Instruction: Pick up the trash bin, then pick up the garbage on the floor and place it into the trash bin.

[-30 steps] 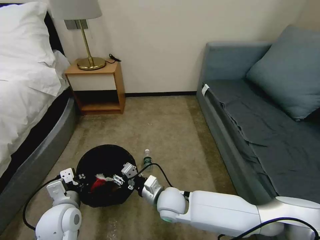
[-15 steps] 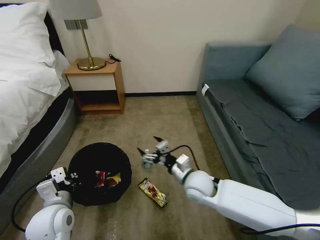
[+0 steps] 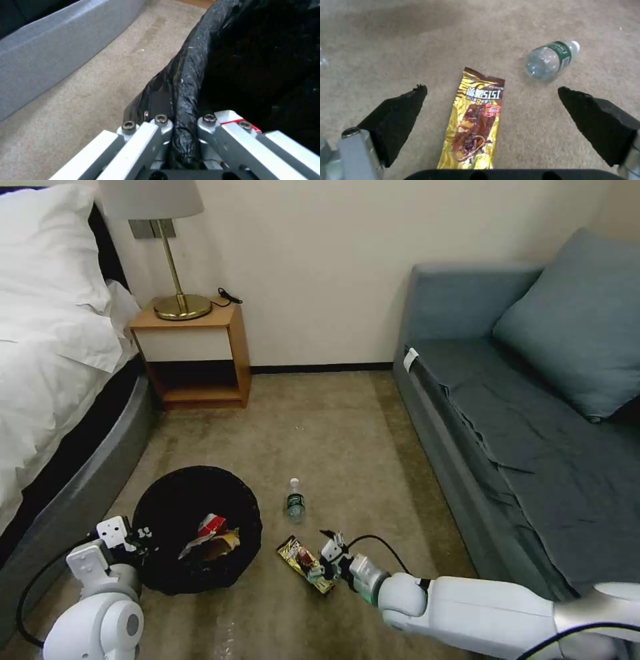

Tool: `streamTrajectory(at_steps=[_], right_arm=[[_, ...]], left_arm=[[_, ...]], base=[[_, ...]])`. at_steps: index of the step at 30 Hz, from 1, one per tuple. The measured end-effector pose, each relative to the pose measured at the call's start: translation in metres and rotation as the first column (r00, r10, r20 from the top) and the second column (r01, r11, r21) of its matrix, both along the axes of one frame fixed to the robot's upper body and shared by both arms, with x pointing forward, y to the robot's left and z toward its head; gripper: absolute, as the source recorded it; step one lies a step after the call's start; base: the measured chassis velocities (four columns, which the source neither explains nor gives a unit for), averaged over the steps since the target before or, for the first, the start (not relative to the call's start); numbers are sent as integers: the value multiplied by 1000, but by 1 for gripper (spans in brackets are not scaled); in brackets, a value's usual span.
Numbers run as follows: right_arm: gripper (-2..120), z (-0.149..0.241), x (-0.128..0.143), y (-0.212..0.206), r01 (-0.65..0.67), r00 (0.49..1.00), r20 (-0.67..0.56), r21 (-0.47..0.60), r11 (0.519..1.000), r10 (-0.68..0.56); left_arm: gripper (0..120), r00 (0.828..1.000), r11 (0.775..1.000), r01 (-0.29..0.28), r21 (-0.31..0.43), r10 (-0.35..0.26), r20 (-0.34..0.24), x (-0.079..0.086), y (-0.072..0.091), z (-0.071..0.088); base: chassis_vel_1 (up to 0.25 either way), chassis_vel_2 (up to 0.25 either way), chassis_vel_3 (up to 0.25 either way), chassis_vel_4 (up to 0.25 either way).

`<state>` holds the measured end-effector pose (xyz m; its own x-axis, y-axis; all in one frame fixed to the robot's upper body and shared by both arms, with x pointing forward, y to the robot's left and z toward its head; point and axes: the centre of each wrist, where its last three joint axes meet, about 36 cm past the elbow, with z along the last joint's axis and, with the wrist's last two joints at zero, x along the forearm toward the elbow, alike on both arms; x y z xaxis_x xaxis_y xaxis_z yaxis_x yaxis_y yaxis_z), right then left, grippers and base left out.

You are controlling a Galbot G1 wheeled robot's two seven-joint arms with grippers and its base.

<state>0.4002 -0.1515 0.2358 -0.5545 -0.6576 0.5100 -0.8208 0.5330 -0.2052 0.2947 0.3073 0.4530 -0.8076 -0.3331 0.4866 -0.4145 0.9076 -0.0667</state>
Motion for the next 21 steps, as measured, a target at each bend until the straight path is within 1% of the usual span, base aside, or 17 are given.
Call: streamTrajectory(at_steps=[1,5,7,11,15,21], right_arm=[[100,1,6,1,-18,1000,-4,-17,1000,18],[100,0,9,0,-54,998,-15,-50,997,53],[100,-5,11,0,-91,995,-41,-83,992,88],[100,-8,18,1,-137,988,-82,-110,984,128],[100,-14,22,6,-167,981,-115,-121,978,153],[100,-29,18,9,-179,979,-124,-136,975,162]], left_arm=[[3,1000,1000,-1,-1,1,-2,0,0,-1],[3,1000,1000,-1,-3,1,-3,1,0,-2],[3,1000,1000,-1,-4,1,-4,1,0,-3],[3,1000,1000,-1,-5,1,-5,1,-1,-4],[3,1000,1000,0,-4,0,-6,1,-3,-5],[3,1000,1000,-1,-4,1,-8,2,-2,-7]], base=[[0,0,0,0],[0,0,0,0],[0,0,0,0],[0,0,0,0],[0,0,0,0],[0,0,0,0]])
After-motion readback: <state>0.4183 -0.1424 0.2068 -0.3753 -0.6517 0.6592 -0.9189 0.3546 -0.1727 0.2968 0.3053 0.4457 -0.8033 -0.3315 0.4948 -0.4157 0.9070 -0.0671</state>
